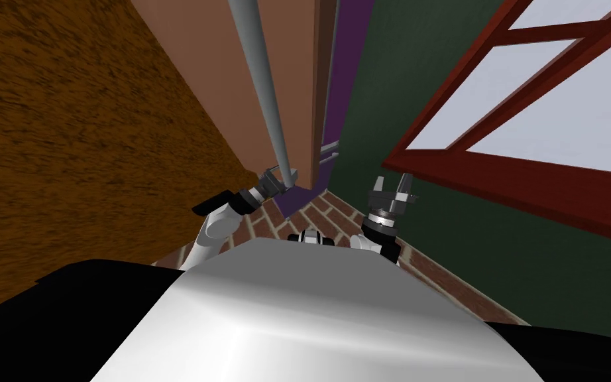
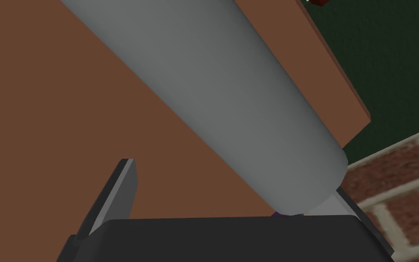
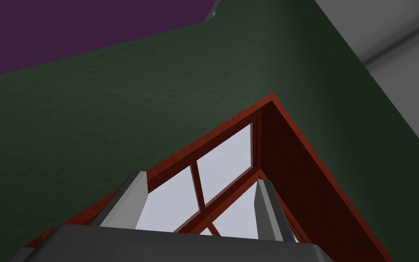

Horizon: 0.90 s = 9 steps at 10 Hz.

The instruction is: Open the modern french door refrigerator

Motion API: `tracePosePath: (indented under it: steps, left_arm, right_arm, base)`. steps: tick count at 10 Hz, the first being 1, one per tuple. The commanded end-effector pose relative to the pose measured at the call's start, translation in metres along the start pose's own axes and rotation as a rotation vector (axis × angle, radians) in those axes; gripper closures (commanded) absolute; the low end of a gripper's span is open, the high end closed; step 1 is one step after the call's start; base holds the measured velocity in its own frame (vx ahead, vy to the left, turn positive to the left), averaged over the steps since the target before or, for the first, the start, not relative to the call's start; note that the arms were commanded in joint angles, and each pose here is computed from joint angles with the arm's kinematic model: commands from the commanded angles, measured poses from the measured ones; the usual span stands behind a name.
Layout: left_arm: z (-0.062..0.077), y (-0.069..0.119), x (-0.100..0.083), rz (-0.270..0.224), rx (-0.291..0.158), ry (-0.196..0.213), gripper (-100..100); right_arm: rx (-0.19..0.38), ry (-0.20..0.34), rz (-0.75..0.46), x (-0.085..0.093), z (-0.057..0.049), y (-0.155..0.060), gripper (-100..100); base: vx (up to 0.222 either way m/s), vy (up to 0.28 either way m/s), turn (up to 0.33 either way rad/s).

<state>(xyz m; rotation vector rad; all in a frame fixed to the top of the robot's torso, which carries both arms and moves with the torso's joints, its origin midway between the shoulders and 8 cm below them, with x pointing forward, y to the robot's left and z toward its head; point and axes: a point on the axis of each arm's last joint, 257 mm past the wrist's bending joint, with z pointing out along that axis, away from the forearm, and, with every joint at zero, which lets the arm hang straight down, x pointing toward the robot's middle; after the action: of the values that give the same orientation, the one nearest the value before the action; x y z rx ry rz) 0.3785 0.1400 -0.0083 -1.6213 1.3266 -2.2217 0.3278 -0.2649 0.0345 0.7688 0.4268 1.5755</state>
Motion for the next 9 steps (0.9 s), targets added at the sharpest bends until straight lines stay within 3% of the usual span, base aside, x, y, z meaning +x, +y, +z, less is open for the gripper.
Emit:
tracePosePath:
  steps: [1,9]
  left_arm:
    - [-0.004,-0.01,0.006,-0.006,-0.011,0.009,-100]
    - [-0.014,-0.028,0.028,-0.005,-0.045,0.038,-100]
  right_arm:
    - [0.0,0.0,0.0,0.0,0.0,0.0,0]
    - [0.0,0.0,0.0,0.0,0.0,0.0,0]
  base:
    - [0.036,-0.089,0.091]
    - [0.024,-0.046,0.053]
